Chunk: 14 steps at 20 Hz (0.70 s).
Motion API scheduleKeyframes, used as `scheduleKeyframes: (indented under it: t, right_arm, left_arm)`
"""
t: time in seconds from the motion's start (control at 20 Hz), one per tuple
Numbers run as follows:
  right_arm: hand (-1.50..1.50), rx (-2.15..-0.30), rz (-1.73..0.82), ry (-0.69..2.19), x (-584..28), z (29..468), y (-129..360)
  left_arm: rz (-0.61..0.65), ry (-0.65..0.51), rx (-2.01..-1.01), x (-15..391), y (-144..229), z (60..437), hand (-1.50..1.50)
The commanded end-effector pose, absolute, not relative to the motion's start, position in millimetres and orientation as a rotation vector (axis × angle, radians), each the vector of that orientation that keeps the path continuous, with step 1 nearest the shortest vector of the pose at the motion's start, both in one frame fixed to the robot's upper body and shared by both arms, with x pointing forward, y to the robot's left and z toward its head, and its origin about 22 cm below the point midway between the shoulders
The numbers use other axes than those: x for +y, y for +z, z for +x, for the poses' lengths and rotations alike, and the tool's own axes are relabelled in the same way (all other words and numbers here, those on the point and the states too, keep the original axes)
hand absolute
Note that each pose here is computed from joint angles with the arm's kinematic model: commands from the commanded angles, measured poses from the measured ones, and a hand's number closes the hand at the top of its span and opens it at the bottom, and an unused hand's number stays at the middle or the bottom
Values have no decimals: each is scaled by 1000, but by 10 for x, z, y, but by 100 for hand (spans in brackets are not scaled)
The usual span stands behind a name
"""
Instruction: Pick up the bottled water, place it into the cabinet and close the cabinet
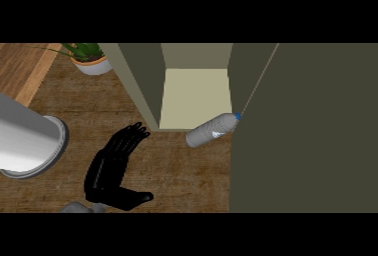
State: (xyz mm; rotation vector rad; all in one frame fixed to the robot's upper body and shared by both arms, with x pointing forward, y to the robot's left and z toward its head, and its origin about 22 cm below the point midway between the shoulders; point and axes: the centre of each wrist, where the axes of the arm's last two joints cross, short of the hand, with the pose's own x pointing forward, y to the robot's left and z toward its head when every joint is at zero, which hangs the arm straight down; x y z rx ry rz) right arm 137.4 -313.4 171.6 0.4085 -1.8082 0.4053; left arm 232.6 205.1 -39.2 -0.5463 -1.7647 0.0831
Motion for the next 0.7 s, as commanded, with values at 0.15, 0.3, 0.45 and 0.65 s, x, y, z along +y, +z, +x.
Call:
scheduleKeyframes:
  t: [0.15, 0.3, 0.45, 0.65]
  right_arm:
    - [150, -1838, 478, 550, -2640, 1052, 1996]
    - [150, -1835, 552, 551, -2463, 1000, 2021]
    - [150, -1796, 584, 553, -2369, 1109, 1985]
    - [150, -1794, 667, 580, -2150, 1197, 1990]
  left_arm:
    - [-444, 77, -1782, 2703, -384, 1850, -150]
    - [-363, 69, -1807, 2802, -305, 1792, -150]
    - [-293, -1, -1838, 3114, -211, 1712, -150]
    - [-294, -4, -1866, 3213, -106, 1679, -150]
